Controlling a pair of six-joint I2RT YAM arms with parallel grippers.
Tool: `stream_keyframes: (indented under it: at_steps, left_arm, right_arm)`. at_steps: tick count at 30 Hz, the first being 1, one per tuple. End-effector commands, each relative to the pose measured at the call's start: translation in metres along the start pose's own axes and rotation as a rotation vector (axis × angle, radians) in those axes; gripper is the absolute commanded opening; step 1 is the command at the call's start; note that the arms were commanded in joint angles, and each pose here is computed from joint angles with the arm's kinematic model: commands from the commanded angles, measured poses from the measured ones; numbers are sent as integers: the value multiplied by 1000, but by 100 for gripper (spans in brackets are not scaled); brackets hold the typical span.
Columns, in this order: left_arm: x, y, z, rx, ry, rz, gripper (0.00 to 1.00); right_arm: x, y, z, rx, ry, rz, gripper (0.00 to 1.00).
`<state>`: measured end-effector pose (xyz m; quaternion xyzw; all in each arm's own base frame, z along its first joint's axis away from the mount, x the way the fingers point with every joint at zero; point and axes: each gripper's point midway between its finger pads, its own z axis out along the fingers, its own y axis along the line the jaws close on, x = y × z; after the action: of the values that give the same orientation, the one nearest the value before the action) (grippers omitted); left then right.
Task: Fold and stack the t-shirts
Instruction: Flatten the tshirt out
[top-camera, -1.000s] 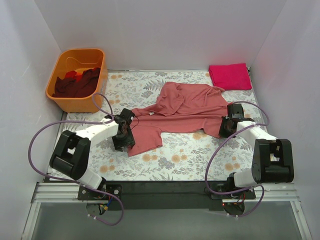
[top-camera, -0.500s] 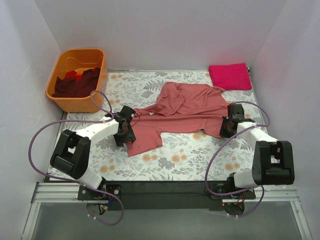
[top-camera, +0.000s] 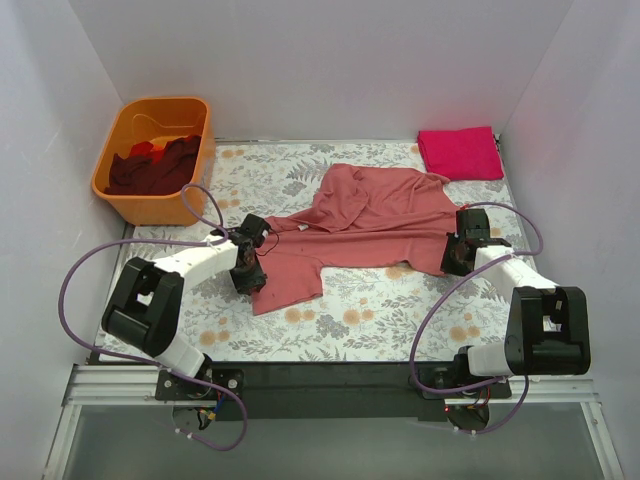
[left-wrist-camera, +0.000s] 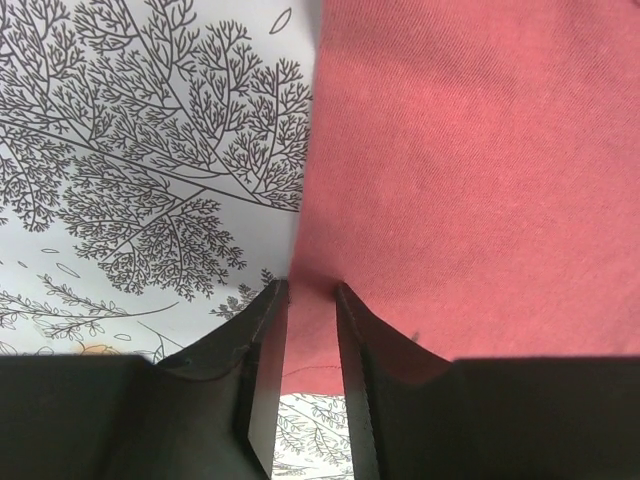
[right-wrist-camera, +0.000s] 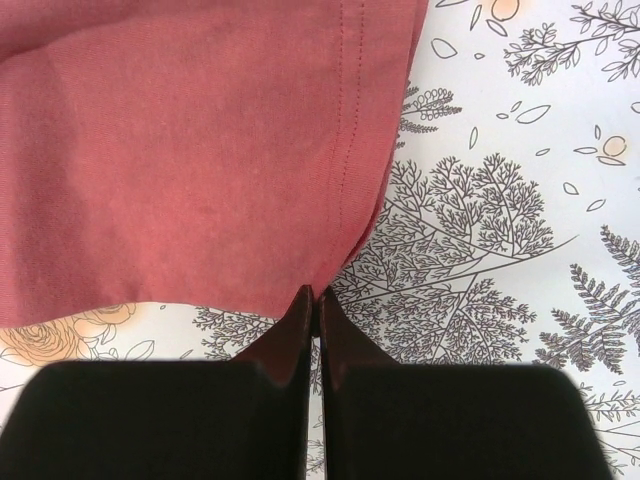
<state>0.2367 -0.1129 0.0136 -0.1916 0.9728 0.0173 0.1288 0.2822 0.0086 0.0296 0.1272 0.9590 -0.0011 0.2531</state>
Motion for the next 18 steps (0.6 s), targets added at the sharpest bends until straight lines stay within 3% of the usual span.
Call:
stream_keyframes:
  at_steps: [1, 4, 5, 7, 13, 18]
  left_arm:
    - [27, 13, 18, -61, 107, 6, 24]
    - [29, 15, 19, -75, 118, 9, 12]
    - [29, 15, 18, -77, 118, 8, 4]
    - [28, 17, 17, -84, 113, 3, 0]
    - [1, 18, -8, -91, -3, -14, 0]
    - [-58, 15, -66, -48, -246, -108, 0]
  right_arm:
    - [-7, 0, -3, 4, -40, 2, 1]
    - [-7, 0, -3, 0, -42, 2, 1]
    - [-7, 0, -3, -1, -43, 4, 1]
    - [-5, 1, -2, -6, -42, 3, 1]
    - [-9, 3, -5, -18, -62, 5, 1]
    - [-30, 7, -26, -36, -139, 42, 1]
